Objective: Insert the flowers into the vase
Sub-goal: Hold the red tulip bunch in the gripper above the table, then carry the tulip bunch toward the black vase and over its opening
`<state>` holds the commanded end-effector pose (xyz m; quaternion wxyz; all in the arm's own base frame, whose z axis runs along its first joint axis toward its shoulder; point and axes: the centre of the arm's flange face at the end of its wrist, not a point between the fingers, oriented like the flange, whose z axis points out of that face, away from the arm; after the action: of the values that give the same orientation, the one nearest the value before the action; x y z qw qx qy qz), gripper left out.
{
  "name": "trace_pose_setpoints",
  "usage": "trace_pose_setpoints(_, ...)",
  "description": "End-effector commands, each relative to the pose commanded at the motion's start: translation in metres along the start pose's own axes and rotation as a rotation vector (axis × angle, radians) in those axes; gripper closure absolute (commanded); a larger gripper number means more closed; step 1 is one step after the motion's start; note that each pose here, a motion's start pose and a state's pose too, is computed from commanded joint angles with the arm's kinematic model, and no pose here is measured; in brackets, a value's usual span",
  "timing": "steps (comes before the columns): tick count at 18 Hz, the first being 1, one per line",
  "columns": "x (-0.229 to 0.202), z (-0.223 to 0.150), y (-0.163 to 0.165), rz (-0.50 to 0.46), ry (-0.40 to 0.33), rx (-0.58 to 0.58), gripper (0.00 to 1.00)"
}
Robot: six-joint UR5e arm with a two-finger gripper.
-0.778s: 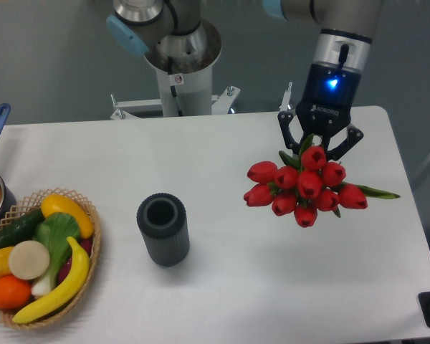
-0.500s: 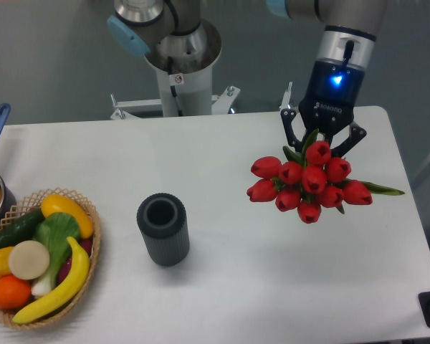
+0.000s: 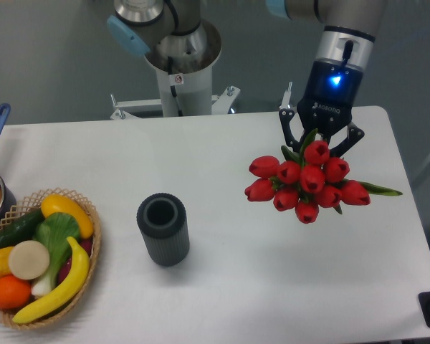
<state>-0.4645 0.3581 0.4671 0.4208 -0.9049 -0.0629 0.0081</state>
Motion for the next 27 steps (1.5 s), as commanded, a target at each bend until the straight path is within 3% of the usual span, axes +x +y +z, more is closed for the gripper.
trace_pose_setpoints(5,-0.001,0.008,0.001,-0.002,0.012,-0.003,0.70)
trace_pose_setpoints(9,0.009,0.027,-0.009,0.051,0.039,0.029,0.70)
trace_pose_setpoints(16,0.052,0.045,-0.044,0.122,0.159,0.140,0.70)
trace_pose_setpoints(27,0.083,0.056,-0.069,0.137,0.361,0.335,0.70)
